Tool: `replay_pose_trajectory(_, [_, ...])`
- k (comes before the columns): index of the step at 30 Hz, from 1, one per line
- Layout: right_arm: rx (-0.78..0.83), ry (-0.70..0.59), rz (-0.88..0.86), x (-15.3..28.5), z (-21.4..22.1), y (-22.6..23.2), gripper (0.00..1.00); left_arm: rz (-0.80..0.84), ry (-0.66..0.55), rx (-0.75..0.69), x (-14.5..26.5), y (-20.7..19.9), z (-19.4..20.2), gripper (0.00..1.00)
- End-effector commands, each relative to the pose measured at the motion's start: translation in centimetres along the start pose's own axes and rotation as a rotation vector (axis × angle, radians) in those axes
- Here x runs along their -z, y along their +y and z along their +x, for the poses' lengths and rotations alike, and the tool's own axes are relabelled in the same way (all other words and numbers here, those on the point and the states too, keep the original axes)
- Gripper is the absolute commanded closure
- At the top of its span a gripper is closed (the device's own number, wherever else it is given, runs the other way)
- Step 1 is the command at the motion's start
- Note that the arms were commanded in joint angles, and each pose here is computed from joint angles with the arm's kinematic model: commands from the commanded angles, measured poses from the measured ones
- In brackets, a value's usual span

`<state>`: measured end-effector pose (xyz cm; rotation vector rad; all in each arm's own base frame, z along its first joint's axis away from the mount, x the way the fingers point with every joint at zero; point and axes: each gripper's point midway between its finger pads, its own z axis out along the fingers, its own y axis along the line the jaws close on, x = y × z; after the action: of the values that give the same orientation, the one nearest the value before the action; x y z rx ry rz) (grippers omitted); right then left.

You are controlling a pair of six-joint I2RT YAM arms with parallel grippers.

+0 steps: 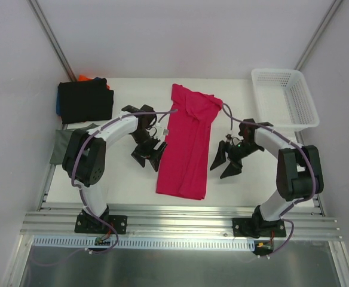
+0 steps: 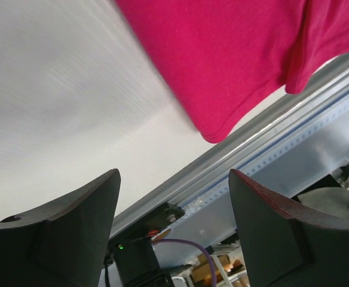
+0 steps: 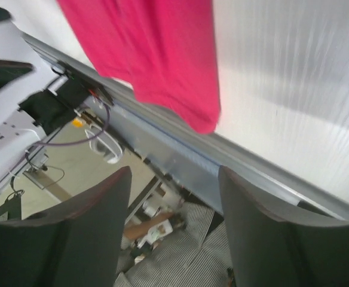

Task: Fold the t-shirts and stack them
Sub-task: Fold the tshirt

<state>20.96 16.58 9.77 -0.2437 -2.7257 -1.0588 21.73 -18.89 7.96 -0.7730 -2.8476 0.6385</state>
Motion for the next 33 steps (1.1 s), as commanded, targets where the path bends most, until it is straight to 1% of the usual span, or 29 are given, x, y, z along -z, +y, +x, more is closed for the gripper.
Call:
replay_pose_trajectory(1, [0.049,0.015,-0.017,-0.3,3.1,0.7,0.33,0.094,0.079,0.083,-0.2,-1.3,1.9,0.27])
replay_pose_trajectory(2, [0.057,0.042,-0.009,-1.0,4.0,0.7,0.33,0.104,0.085,0.090,-0.4,-1.4,2.2,0.28])
replay_pose_trajectory(3, [0.032,0.063,0.001,-1.6,4.8,0.1,0.33,0.113,0.094,0.099,-0.5,-1.5,2.4,0.30])
replay_pose_trajectory(8, [0.020,0.138,0.009,-3.5,6.5,-0.1,0.32,0.165,0.135,0.143,-1.5,-2.0,3.2,0.32])
replay_pose_trajectory(10, [0.007,0.147,0.016,-4.0,6.3,0.0,0.32,0.173,0.146,0.156,-1.8,-2.0,3.3,0.32])
replay_pose_trajectory(14, [-0.026,0.184,0.084,-5.2,5.7,-1.1,0.32,0.210,0.162,0.182,-2.3,-2.4,3.1,0.32])
replay_pose_trajectory(16, [-0.043,0.197,0.124,-5.8,5.2,-1.9,0.35,0.215,0.173,0.194,-2.6,-2.3,3.0,0.32])
replay_pose_trajectory(22, [-0.047,0.214,0.210,-6.9,4.4,-3.2,0.34,0.222,0.176,0.219,-3.2,-2.3,2.8,0.33])
replay_pose_trajectory(26, [-0.028,0.240,0.230,-7.6,4.7,-2.9,0.35,0.223,0.178,0.228,-3.5,-2.2,2.9,0.36])
replay_pose_trajectory(29, [0.008,0.224,0.252,-7.8,4.2,-2.6,0.36,0.219,0.179,0.230,-3.7,-2.1,3.0,0.36])
replay_pose_trajectory(32, [0.073,0.162,0.284,-7.2,2.3,-2.1,0.33,0.170,0.154,0.211,-3.4,-1.3,2.0,0.37])
replay_pose_trajectory(33, [0.117,0.122,0.283,-6.9,1.0,-1.3,0.33,0.155,0.144,0.207,-3.2,-1.1,1.6,0.37])
